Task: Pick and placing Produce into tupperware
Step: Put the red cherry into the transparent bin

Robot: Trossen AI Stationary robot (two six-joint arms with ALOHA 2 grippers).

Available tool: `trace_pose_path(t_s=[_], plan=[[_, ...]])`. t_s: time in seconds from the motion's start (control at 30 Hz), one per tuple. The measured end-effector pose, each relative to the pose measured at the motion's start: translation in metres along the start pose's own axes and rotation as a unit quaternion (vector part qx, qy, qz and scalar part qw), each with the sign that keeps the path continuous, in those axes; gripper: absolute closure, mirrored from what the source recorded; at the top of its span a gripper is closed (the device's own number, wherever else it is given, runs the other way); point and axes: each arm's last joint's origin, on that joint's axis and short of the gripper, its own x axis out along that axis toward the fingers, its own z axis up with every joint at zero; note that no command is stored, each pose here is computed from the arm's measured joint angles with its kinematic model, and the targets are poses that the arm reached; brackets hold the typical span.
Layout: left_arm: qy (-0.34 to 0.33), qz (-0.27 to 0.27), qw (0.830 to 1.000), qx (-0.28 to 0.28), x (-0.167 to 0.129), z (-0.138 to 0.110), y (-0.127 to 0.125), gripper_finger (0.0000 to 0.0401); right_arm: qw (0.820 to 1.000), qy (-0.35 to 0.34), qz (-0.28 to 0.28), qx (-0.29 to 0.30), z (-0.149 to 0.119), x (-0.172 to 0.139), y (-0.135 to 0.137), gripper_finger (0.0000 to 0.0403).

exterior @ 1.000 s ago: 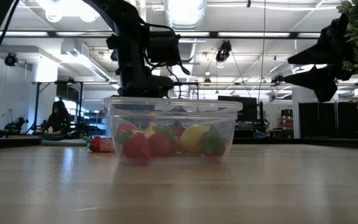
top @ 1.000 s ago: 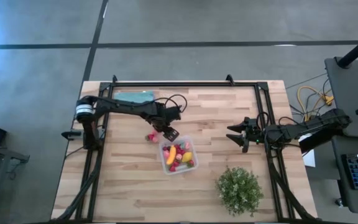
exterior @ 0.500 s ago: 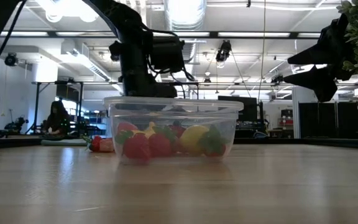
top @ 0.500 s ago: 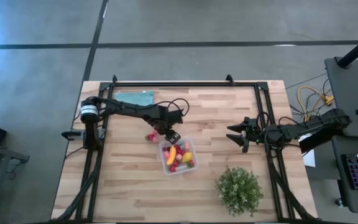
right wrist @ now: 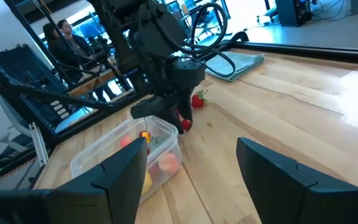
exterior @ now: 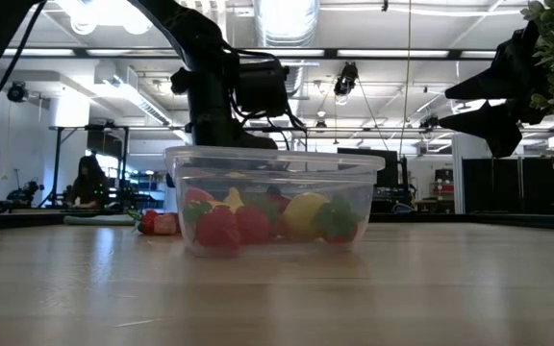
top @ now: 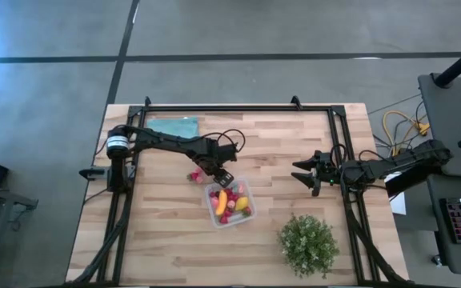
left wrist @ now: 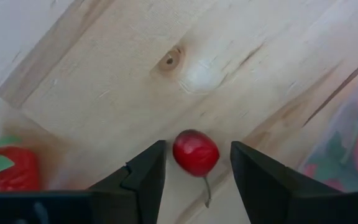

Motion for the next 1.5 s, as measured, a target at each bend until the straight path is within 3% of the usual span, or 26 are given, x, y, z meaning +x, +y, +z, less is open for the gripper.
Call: trace_pose_path(t_s=[0.37,0.6,0.93,1.17,1.3,1.5], plan=[[-0.008,0.010,1.000,0.016,0.000,0.000,0.000,0.0312,1.000,0.000,0.000,0.000,0.000,0.000,0.000,0.0163],[-0.009,0.011,0.999,0.041,-0.004,0.000,0.000,0.0322,1.000,0.000,0.000,0.000,0.000,0.000,0.000,0.0163],[-0.109,-0.060,0.990,0.066,-0.088,-0.004,-0.014,0.0323,1.000,0.000,0.000,0.000,0.000,0.000,0.000,0.0163],[-0.153,-0.166,0.966,0.126,-0.123,-0.027,-0.046,0.0324,1.000,0.000,0.000,0.000,0.000,0.000,0.000,0.0163],[-0.136,-0.150,0.969,0.144,-0.110,-0.040,-0.060,0.0309,1.000,0.001,0.000,0.000,0.000,0.000,0.000,0.0163],[-0.059,-0.137,0.981,0.123,-0.085,-0.044,-0.061,0.0230,1.000,0.002,0.003,0.000,0.000,0.000,0.000,0.0163]])
